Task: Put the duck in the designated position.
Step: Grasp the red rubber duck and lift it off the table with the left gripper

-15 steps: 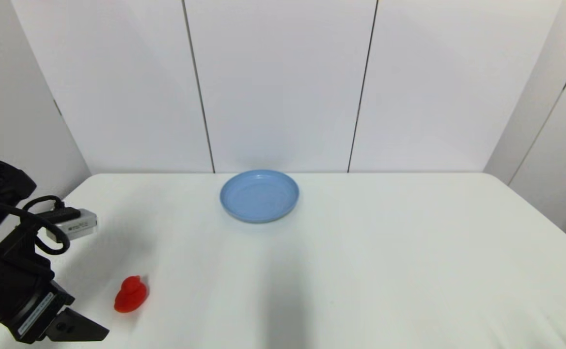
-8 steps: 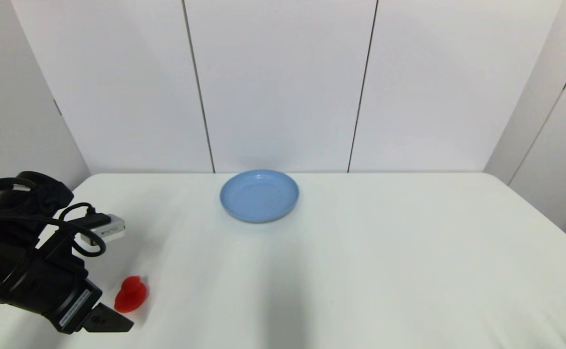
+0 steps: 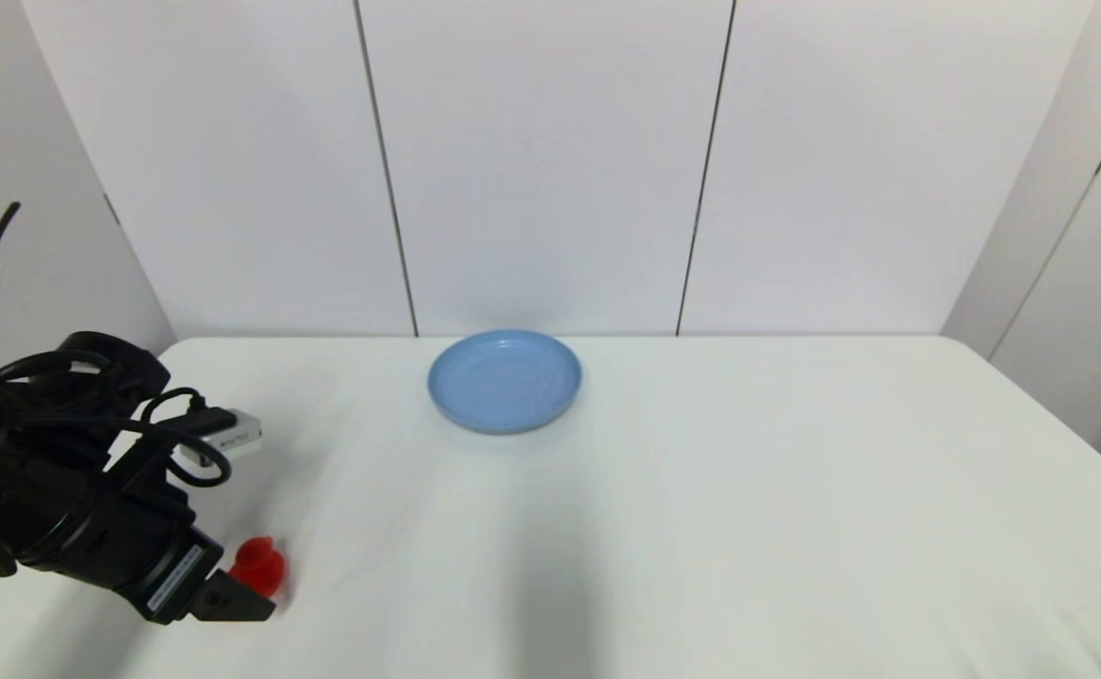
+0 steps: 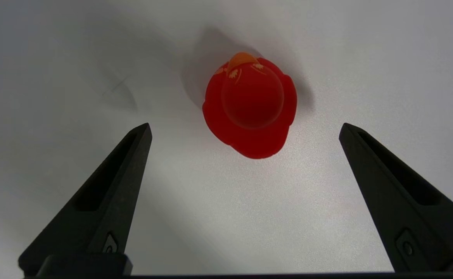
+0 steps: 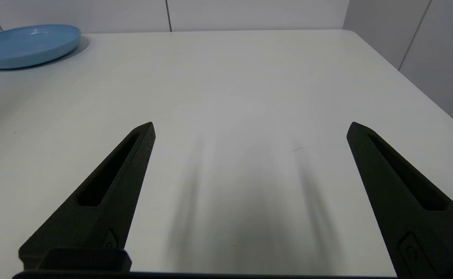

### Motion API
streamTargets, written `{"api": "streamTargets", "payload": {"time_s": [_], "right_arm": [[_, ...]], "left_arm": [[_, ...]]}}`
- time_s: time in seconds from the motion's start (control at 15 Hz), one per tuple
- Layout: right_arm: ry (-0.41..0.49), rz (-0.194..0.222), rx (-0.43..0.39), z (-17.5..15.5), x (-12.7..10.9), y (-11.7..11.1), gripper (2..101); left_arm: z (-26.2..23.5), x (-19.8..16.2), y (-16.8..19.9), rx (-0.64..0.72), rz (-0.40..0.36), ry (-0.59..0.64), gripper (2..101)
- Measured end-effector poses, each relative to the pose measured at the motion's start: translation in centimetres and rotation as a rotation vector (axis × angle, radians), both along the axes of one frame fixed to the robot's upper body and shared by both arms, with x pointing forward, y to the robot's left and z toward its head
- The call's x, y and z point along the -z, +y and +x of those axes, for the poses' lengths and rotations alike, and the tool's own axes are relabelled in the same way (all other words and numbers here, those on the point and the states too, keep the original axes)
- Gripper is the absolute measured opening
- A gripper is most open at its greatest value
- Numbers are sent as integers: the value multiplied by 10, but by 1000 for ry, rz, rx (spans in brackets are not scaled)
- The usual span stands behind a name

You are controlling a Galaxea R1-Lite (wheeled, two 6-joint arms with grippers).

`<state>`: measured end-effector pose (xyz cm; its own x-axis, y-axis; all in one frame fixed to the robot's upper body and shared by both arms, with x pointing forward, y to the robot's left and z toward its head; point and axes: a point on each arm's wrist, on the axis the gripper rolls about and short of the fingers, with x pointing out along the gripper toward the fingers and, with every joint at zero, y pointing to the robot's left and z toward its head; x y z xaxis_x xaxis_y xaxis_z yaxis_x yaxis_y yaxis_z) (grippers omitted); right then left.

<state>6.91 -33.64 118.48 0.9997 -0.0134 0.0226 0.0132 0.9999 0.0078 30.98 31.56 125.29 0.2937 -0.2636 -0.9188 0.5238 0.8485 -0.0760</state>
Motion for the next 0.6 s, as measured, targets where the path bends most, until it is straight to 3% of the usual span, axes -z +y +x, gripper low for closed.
{"api": "streamTargets", "payload": {"time_s": [0.6], "right_arm": [[0, 0, 0, 0, 0, 0, 980]], "left_arm": [[8, 6, -4, 11, 0, 22, 978]]}}
